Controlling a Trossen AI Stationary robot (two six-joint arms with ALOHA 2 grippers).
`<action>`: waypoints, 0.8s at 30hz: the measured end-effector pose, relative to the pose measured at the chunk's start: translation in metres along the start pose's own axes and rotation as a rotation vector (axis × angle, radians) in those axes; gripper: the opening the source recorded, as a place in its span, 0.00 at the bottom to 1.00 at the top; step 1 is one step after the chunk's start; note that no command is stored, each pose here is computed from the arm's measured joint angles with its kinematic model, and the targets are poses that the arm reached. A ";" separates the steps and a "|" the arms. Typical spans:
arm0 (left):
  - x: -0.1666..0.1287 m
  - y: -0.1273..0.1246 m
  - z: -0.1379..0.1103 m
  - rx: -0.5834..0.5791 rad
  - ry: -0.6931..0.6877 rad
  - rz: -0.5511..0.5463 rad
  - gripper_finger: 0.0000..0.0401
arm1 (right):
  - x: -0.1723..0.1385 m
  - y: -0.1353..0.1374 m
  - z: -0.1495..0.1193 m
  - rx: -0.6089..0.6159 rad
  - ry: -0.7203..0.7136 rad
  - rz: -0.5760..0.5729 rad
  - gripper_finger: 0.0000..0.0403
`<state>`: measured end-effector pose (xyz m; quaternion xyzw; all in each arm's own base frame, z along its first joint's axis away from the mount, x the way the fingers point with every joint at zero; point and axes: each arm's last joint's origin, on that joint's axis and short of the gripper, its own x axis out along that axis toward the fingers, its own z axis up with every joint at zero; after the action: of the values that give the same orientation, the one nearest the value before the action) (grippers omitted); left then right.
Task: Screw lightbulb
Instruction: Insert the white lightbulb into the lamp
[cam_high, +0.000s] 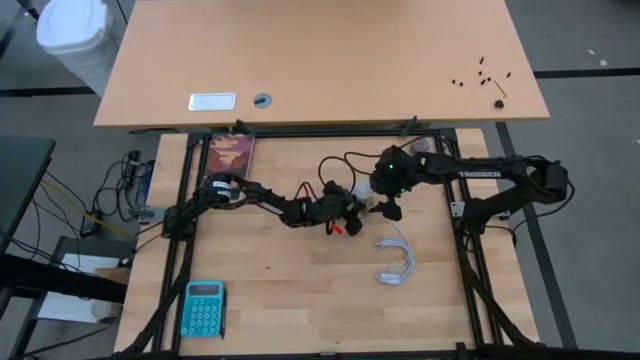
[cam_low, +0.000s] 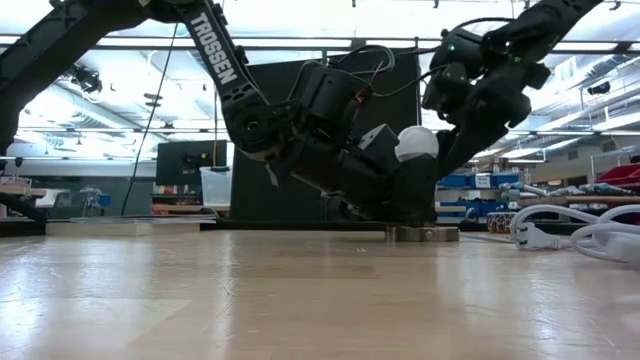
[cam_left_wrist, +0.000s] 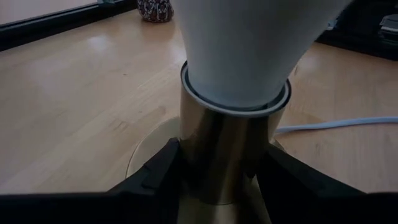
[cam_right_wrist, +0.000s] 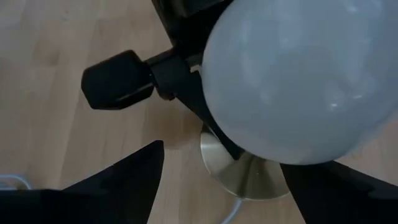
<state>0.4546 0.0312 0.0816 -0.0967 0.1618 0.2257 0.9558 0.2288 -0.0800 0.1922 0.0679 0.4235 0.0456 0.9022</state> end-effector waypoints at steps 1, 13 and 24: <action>0.000 0.000 0.000 0.001 0.000 0.001 0.44 | 0.000 0.002 0.001 -0.006 0.004 -0.007 0.81; 0.003 0.007 0.002 -0.030 0.001 0.006 0.44 | -0.027 0.028 0.015 0.012 0.057 0.086 0.77; 0.003 0.006 0.001 -0.003 0.010 -0.031 0.44 | -0.027 -0.001 0.002 -0.008 0.178 -0.072 0.77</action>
<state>0.4546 0.0381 0.0811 -0.1019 0.1648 0.2103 0.9582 0.2132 -0.0854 0.2143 0.0446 0.5042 0.0207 0.8622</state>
